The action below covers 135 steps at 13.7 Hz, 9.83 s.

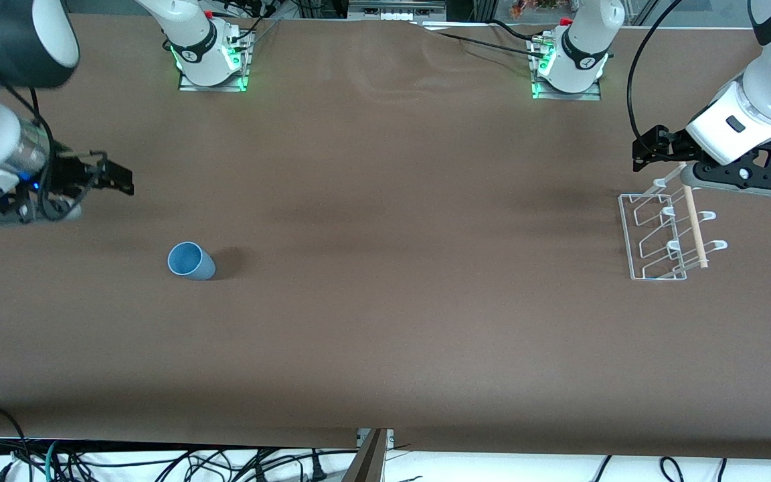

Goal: Transfer cup to left arm and place on rack
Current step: 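Reach the right gripper to the blue cup and grasp its side, then lift the cup with the right gripper while the left gripper approaches, then close the left gripper on the cup's base beside the right gripper, then open the right gripper and withdraw it while the left gripper carries the cup, then lower the cup into the wire rack with the left gripper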

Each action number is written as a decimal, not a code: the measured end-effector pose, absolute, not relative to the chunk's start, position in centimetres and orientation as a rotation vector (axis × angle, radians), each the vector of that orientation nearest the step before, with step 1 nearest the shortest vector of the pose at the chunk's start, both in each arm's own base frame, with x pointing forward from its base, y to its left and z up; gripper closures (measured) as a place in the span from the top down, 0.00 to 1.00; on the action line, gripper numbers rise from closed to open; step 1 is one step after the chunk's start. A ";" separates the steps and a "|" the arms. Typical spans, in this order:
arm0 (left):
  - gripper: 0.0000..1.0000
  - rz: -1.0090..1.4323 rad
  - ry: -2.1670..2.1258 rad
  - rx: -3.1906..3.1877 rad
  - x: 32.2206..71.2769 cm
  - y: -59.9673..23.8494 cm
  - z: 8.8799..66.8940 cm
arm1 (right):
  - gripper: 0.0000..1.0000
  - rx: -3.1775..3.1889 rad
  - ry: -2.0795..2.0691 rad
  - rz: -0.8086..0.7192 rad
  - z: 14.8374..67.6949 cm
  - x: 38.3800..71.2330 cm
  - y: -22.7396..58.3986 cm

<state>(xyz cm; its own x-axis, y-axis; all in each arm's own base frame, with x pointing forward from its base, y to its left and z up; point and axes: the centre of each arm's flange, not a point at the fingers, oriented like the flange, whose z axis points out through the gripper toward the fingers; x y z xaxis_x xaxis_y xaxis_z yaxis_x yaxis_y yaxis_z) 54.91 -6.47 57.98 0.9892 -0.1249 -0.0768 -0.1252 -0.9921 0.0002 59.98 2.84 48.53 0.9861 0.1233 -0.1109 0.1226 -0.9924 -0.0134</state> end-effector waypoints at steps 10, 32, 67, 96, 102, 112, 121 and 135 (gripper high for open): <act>1.00 0.120 0.197 -3.128 54.9 -6.5 58.0 | 0.99 -3.102 -0.289 0.214 31.8 64.0 0.3; 1.00 0.134 0.200 -3.244 54.8 -7.9 58.1 | 0.05 -3.106 0.056 0.229 27.6 65.1 11.6; 1.00 -0.984 2.705 -3.126 62.2 -24.7 38.4 | 0.05 -2.196 0.923 0.531 47.4 57.4 49.8; 0.72 0.463 2.308 -2.208 65.4 -11.6 41.4 | 0.99 -2.845 0.551 0.381 59.0 62.6 9.5; 0.72 0.989 1.833 -1.653 64.8 -13.3 41.0 | 0.99 -3.030 0.346 0.265 56.6 60.2 10.6; 0.72 1.055 1.382 -1.476 65.7 -7.7 34.7 | 0.99 -3.179 0.022 0.138 55.4 52.6 8.3; 0.72 0.958 1.190 -1.571 57.3 -3.4 28.3 | 0.99 -3.175 -0.049 0.151 54.7 53.3 7.4; 0.72 0.892 1.181 -1.579 56.2 -3.1 26.8 | 0.99 -3.178 -0.032 0.153 53.8 55.9 6.1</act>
